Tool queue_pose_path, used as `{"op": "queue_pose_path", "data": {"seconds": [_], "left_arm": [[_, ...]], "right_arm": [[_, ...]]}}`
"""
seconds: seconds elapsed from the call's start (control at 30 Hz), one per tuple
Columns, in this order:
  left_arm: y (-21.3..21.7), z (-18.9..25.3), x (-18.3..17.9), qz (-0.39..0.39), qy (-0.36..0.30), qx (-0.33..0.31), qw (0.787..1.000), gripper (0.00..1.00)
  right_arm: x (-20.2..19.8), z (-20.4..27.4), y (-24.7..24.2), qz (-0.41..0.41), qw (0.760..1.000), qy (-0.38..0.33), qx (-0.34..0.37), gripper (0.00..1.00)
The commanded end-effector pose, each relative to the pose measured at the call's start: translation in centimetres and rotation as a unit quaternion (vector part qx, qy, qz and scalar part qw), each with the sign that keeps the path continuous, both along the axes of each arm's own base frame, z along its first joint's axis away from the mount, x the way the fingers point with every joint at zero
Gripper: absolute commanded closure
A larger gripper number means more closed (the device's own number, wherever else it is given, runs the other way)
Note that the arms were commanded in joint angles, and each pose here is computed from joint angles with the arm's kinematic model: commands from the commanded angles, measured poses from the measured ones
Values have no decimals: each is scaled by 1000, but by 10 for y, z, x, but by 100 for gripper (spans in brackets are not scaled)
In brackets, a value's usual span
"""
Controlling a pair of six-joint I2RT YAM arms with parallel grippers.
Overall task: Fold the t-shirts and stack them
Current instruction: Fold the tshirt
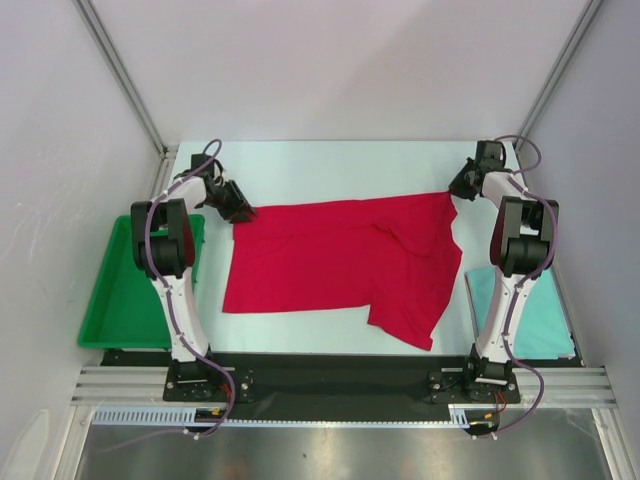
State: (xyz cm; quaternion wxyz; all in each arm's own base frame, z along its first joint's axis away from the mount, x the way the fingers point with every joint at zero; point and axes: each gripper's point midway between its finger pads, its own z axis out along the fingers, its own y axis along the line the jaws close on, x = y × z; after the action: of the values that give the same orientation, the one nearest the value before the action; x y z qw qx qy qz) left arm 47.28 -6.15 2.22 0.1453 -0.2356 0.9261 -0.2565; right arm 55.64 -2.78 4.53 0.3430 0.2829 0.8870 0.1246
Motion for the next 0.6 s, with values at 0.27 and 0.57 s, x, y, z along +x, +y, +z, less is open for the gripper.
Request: {"op": "queue_pose_path", "data": {"seconds": [0.27,0.57], "left_arm": [[20,15,18,2,-45,65,997,59],[0,69,-19,-42,-101,103,989,44]], "right_arm": [[24,32,-14,-2,999,-35,-29,96],[4,62,-15,8,997,12,-70,54]]}}
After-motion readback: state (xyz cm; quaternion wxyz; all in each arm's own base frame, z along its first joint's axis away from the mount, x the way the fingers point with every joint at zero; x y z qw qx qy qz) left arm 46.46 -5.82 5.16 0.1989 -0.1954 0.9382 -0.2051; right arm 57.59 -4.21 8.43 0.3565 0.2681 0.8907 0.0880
